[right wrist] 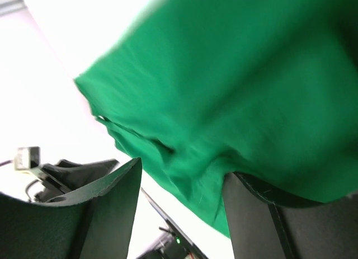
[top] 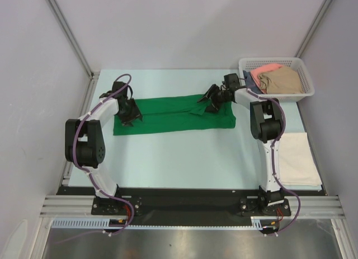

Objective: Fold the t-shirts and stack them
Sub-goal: Fold the tshirt

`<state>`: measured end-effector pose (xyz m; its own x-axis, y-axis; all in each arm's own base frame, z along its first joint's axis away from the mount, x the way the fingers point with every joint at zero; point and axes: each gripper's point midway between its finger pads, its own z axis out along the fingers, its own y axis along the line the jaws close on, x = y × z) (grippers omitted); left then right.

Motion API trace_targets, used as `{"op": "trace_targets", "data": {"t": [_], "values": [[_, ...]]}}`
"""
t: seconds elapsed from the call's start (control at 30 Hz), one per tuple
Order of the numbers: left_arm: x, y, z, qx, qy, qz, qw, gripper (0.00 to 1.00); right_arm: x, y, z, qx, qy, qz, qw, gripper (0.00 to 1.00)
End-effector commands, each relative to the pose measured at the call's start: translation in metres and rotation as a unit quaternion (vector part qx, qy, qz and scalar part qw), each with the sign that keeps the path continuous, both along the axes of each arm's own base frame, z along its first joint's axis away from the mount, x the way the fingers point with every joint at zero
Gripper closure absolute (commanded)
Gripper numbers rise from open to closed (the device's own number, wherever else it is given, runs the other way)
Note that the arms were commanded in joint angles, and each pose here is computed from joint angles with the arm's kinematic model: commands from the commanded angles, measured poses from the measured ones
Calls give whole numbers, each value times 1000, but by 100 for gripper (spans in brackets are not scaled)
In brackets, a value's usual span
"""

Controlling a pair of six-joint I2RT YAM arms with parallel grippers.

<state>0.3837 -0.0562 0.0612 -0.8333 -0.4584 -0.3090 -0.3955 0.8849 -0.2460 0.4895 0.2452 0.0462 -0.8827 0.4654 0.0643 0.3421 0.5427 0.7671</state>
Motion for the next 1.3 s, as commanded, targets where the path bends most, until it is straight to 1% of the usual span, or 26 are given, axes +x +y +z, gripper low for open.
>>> {"op": "trace_targets", "data": {"t": [0.0,0.03,0.23,0.33,0.37,0.4,0.43,0.47,0.5,0.57,0.6,0.67,0.77,0.83,0.87,0.93,0.97,1.0,1.03,1.07,1.1,1.13,1.17,1.2,1.23,1.27], "values": [[7,2,10,6,-16,-10,1000,42,30,17,17,26,-39,-1,999,37],[7,2,10,6,-16,-10,1000,43,42,23,35,38,-56,-6,998,37],[4,2,12,5,-19,-5,1000,42,79,40,82,95,-100,-18,990,36],[7,2,19,6,-27,-3,1000,43,92,31,100,89,-124,-22,988,36],[7,2,21,5,-29,-3,1000,42,91,21,99,78,-115,-25,990,36],[8,2,23,5,-33,-3,999,43,89,13,110,60,-139,-15,988,35],[8,3,24,7,-34,-2,999,42,86,5,110,43,-143,-11,989,35],[6,4,24,9,-35,0,999,42,78,-6,108,25,-128,-11,991,34],[6,4,25,8,-37,0,999,42,69,-15,108,2,-138,-1,990,34],[4,2,22,5,-37,-2,999,42,55,-28,101,-21,-118,2,993,33],[3,0,22,4,-38,-6,999,42,47,-36,87,-35,-102,1,994,32],[7,-4,24,0,-55,-22,998,40,35,-42,94,-47,-109,6,993,31],[18,-28,33,-22,-100,-74,992,32,12,-45,94,-53,-96,20,994,29],[26,-59,37,-45,-132,-129,982,29,1,-52,100,-75,-109,38,990,27],[33,-72,41,-53,-144,-147,977,28,-7,-57,98,-87,-96,44,991,27],[37,-109,43,-78,-157,-190,966,25,-12,-69,99,-113,-98,50,987,26],[51,-124,54,-87,-191,-204,956,22,-20,-76,99,-123,-92,56,987,27],[51,-148,50,-105,-196,-229,948,21,-20,-83,99,-126,-89,51,987,27],[63,-160,62,-111,-221,-240,939,20,-22,-87,99,-125,-87,50,987,27],[70,-170,66,-112,-230,-249,934,20,-29,-90,98,-127,-84,53,987,27],[74,-183,66,-110,-231,-261,931,24,-32,-94,97,-130,-82,50,987,27],[81,-189,54,-103,-222,-263,933,27,-33,-99,96,-132,-83,47,987,26],[97,-198,71,-105,-249,-271,924,30,-42,-103,94,-134,-80,48,987,26],[108,-210,74,-108,-261,-279,918,33,-44,-110,92,-137,-78,44,987,26],[113,-214,86,-110,-278,-281,912,34,-47,-110,91,-137,-76,45,987,26],[120,-219,77,-113,-275,-283,912,36,-52,-116,87,-138,-69,42,987,26]]}}
